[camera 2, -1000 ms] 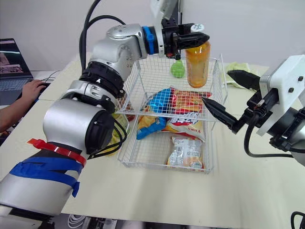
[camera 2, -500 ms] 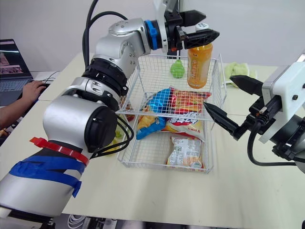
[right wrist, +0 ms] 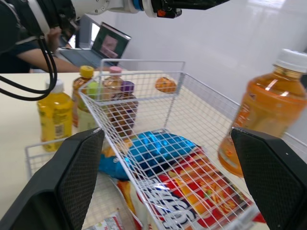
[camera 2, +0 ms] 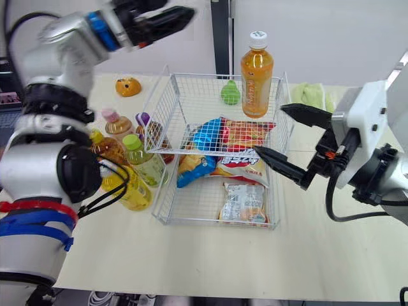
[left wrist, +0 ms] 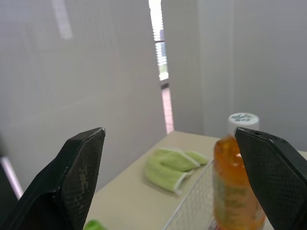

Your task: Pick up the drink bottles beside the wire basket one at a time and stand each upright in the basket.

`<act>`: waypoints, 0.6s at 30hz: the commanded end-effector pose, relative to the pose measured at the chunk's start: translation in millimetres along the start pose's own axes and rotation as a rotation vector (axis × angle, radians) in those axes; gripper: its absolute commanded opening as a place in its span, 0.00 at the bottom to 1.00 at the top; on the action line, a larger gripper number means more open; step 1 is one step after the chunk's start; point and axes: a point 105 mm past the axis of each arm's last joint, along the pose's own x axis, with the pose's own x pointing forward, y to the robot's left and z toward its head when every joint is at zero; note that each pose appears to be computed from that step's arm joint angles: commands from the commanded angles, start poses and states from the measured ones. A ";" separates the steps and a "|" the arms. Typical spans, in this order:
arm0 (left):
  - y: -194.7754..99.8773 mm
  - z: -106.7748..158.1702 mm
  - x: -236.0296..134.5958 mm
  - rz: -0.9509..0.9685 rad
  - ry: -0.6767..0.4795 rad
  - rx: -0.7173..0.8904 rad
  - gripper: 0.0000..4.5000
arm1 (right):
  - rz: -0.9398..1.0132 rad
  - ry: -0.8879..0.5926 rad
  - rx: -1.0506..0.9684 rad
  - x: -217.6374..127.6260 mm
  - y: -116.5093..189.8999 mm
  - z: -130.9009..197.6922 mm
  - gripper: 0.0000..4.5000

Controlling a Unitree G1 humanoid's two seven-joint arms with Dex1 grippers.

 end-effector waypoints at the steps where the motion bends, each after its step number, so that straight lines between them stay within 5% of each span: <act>1: 16.6 30.1 -52.6 0.163 -0.047 0.121 1.00 | 0.097 -0.058 -0.016 7.6 1.2 6.5 1.00; 9: -5.5 16.3 -189.2 0.513 0.057 0.120 1.00 | 0.324 -0.128 0.010 37.3 1.4 3.4 1.00; 18: -93.9 -37.6 -310.6 0.787 0.227 -0.053 1.00 | 0.456 -0.178 0.011 63.2 -3.5 -1.0 1.00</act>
